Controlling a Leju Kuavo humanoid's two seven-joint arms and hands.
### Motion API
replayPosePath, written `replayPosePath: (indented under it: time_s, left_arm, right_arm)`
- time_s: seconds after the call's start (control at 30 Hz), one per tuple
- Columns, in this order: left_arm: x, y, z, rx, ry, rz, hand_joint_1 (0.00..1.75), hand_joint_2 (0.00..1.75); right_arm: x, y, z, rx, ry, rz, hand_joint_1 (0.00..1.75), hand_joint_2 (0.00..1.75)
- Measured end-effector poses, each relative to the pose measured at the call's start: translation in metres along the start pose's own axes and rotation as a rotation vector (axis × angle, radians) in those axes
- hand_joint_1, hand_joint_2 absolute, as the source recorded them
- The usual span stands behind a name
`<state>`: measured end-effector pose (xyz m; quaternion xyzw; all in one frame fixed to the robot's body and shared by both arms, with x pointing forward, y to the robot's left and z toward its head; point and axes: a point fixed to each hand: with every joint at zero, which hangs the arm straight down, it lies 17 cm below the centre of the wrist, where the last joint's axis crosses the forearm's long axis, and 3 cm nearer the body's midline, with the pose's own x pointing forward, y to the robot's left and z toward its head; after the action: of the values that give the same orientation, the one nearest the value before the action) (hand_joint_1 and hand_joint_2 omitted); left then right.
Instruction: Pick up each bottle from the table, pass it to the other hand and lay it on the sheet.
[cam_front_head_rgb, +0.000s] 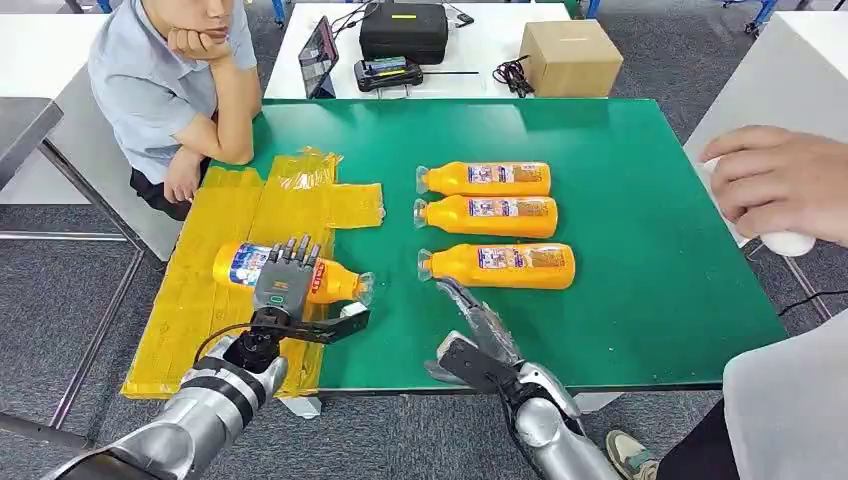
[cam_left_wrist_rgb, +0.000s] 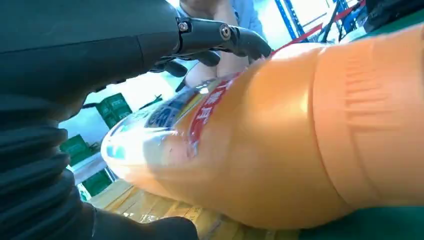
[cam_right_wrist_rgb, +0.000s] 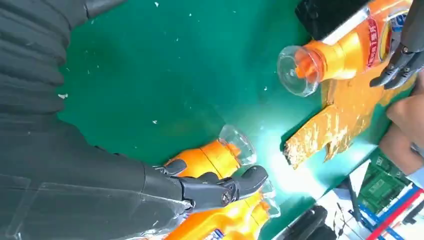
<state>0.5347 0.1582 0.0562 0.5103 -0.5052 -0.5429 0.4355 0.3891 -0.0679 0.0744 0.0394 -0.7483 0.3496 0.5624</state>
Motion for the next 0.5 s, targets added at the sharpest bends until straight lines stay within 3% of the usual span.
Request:
replayPosePath:
  time_s: [0.5]
  left_arm:
    - [0.039,0.011,0.032,0.068,-0.048,0.095,0.0,1.75]
  right_arm:
    - [-0.008,-0.004,0.017,-0.049,0.034,0.02,0.0,1.75]
